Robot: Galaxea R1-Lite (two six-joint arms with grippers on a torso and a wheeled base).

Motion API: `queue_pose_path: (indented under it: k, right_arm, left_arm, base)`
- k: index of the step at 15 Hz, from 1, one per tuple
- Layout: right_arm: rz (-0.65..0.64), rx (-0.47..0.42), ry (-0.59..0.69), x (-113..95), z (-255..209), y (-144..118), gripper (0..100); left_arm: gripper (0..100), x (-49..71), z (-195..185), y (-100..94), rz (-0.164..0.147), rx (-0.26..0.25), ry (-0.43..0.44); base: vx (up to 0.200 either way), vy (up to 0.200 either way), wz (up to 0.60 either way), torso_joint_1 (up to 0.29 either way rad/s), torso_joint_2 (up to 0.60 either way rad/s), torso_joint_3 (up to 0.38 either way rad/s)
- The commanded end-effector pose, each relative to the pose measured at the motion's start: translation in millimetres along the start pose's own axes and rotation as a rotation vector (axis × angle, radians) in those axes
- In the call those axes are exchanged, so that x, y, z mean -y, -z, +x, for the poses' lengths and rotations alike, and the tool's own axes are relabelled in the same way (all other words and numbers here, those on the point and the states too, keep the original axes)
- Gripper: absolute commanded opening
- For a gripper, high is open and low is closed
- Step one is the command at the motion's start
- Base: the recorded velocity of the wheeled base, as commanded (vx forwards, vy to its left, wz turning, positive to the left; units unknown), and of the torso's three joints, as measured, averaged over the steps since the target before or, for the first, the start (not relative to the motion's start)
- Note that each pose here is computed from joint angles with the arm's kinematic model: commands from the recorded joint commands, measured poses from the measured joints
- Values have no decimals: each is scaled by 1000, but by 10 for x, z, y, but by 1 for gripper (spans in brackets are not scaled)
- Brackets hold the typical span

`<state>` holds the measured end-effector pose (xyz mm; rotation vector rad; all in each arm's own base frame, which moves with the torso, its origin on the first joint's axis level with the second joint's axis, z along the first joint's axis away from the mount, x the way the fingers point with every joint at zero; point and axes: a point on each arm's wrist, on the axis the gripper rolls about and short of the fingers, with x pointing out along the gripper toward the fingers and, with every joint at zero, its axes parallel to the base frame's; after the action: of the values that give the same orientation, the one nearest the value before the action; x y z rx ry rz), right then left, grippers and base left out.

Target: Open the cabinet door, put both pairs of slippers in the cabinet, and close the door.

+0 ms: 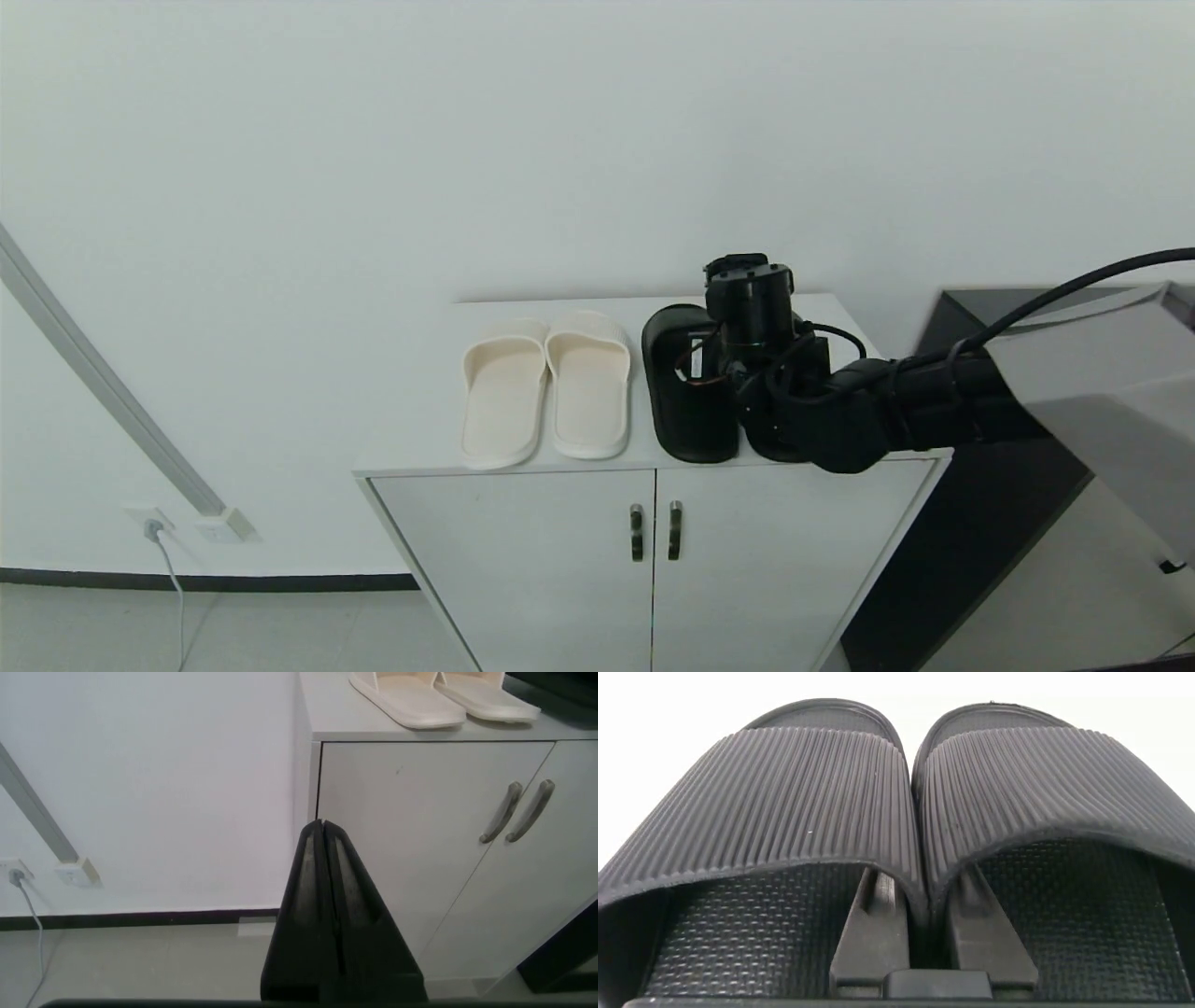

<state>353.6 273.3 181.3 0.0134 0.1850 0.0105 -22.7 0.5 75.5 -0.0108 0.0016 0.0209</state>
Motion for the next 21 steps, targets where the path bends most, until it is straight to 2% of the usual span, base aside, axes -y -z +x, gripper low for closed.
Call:
queue_pose_path:
  k: [1,3,6,10,16,21]
  right_arm:
    - [1,8,-152,260,-613,-235,0]
    - [-23,16,-284,490,-955,-264,0]
    - [-51,-43,-477,796,-1409,-155,0]
    - [-83,-128,-737,1030,-1889,-24,0]
    - [-96,-152,-761,1010,-1922,39,0]
    - [-116,-175,-795,1015,-1930,111,0]
  left_arm:
    - [0,0,0,0,0,0,1]
    - [0,0,0,0,0,0,1]
    - [0,0,0,0,0,0,1]
    - [0,1,0,0,0,0,4]
    - [0,1,0,0,-1,0,2]
    - [0,1,0,0,-3,0,2]
  base:
    - [0,0,0,0,0,0]
    - [0,0,0,0,0,0]
    - [0,0,0,0,0,0]
    - [0,0,0,0,0,0]
    - [0,0,0,0,0,0]
    - [-200,0,0,6,3,3]
